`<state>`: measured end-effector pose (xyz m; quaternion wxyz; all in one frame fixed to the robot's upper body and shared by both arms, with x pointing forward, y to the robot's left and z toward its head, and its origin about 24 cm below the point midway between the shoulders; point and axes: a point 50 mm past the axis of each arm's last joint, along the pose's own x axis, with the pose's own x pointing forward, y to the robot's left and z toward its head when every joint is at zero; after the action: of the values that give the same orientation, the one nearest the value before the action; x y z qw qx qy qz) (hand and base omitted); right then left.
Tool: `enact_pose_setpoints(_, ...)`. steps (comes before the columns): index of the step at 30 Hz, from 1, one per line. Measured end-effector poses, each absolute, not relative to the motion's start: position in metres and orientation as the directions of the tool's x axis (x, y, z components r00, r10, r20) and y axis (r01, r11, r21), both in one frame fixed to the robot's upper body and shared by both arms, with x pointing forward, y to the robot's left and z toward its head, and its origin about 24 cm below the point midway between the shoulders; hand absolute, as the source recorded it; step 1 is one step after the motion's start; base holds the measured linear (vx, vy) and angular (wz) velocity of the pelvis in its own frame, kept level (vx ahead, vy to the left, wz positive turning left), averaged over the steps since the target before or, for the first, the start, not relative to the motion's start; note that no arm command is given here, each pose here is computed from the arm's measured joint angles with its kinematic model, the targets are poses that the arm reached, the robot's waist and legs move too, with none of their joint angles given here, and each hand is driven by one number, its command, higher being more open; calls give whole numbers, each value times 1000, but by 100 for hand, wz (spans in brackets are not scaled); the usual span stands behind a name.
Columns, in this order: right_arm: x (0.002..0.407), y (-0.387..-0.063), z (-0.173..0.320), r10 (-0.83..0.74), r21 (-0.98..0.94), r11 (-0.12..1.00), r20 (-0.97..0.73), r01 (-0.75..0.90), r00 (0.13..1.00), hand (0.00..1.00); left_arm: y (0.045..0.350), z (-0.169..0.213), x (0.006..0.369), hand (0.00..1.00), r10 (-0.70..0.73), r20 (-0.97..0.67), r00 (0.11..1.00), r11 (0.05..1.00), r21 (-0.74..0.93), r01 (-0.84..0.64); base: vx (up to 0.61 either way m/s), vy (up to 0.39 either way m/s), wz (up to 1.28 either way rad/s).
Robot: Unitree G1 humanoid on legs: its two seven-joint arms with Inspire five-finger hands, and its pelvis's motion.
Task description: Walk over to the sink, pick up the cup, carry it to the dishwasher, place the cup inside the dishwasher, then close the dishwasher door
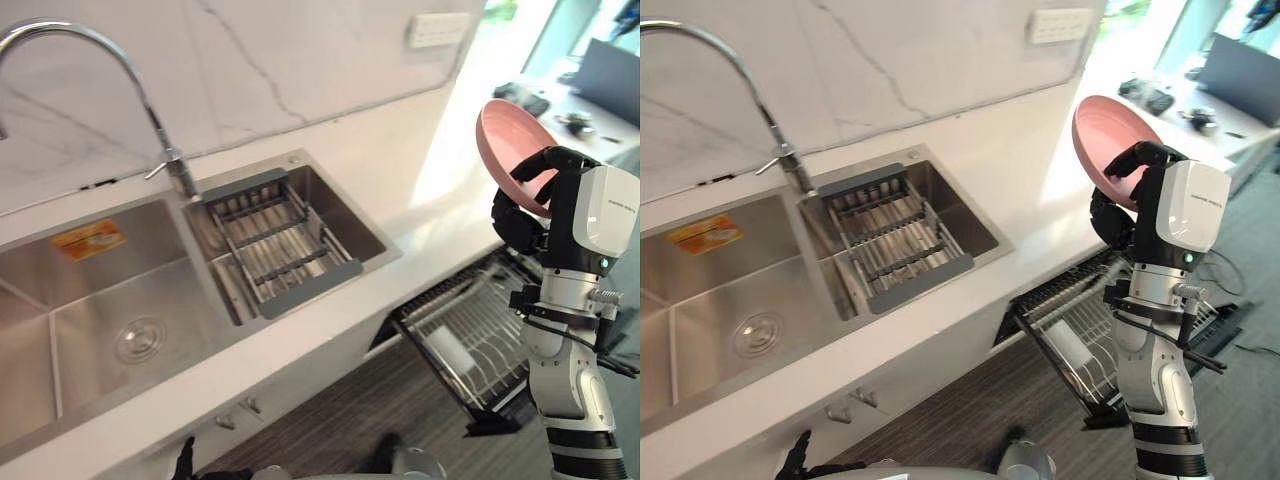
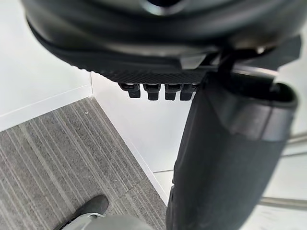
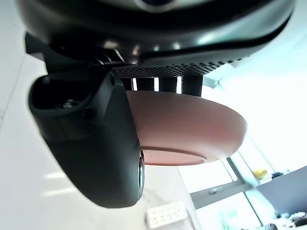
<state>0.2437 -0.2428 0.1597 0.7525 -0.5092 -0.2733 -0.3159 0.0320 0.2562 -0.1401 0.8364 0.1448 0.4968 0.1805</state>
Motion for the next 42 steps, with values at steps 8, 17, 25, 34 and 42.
enact_pose_setpoints(8, 247, -248, 165, -162, -623, 256, 726, 739, 668, 0, 260, -140, 38, 100, 489, -777, 396, 869, 395, -299, -13, -280, -59)
enact_pose_setpoints(17, 234, -265, 149, -188, -752, 246, 581, 611, 792, 0, 252, -142, 22, 100, 515, -767, 383, 855, 427, -296, -87, -75, -6)
enact_pose_setpoints(25, 237, -256, 130, -176, -805, 301, 480, 511, 859, 0, 233, -144, 52, 100, 404, -768, 498, 914, 360, -186, -102, 132, 7)
enact_pose_setpoints(34, 266, -278, 101, -352, -855, 295, 318, 426, 881, 0, 223, -136, 91, 100, 351, -707, 614, 932, 323, -162, -102, 124, 14)
enact_pose_setpoints(42, 291, -289, 122, -381, -854, 233, 361, 466, 851, 0, 222, -124, 126, 100, 339, -632, 697, 937, 291, -192, -44, 108, 20)
